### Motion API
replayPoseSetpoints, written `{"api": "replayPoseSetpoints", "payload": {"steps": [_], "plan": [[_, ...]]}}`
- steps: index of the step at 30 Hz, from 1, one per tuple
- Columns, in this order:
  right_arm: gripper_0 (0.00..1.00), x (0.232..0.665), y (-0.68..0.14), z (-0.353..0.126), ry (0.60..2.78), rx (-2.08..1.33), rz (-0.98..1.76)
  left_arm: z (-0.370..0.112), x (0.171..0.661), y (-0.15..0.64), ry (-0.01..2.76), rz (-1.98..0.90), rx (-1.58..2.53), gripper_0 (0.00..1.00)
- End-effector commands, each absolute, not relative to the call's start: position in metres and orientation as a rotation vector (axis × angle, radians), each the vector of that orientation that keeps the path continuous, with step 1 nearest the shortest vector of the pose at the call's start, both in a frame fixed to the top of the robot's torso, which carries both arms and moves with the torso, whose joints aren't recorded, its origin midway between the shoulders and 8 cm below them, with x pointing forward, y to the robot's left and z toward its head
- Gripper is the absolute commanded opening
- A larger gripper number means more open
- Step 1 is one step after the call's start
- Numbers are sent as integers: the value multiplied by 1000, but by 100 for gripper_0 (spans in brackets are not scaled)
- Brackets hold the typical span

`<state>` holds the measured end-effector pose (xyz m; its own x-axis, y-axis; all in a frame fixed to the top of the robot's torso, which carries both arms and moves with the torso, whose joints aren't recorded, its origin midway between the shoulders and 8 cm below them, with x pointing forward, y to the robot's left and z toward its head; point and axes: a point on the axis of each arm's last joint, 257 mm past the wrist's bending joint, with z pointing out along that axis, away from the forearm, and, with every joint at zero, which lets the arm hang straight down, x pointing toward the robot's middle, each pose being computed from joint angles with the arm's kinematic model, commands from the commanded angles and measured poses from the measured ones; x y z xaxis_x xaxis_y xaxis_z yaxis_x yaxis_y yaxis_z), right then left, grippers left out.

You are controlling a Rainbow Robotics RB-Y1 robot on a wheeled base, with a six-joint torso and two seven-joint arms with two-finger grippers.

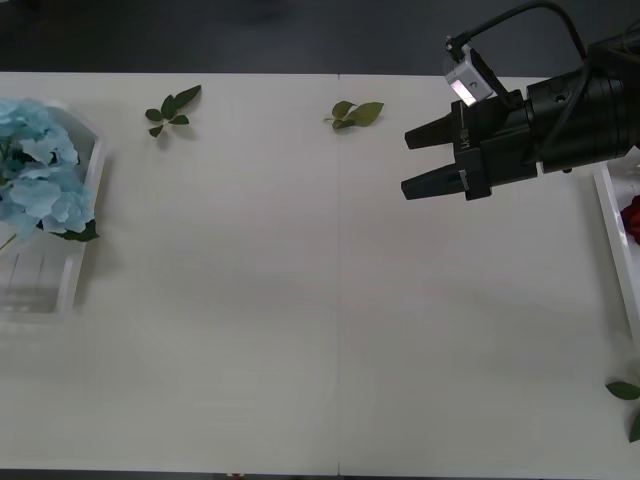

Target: Put the red flowers into the right box and the blue flowers into the left box

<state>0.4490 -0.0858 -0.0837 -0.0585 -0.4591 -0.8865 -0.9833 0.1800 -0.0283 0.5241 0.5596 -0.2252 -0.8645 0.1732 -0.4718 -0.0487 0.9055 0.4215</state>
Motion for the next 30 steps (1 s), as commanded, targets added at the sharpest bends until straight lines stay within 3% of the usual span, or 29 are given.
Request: {"api": "replayPoseSetpoints", "payload": {"steps": [1, 11, 17, 30], "plan": [[85, 443, -81, -72, 1636, -1400, 829, -186, 538, 556, 2498, 514, 50, 100], [85, 443, -81, -72, 1636, -1400, 829, -127, 527, 527, 2491, 293, 205, 100], [84, 443, -81, -72, 1636, -1400, 829, -90, 513, 497, 2421, 168, 502, 100], [85, 443, -81, -72, 1636, -1400, 829, -76, 468, 341, 1942, -316, 1356, 100]]}}
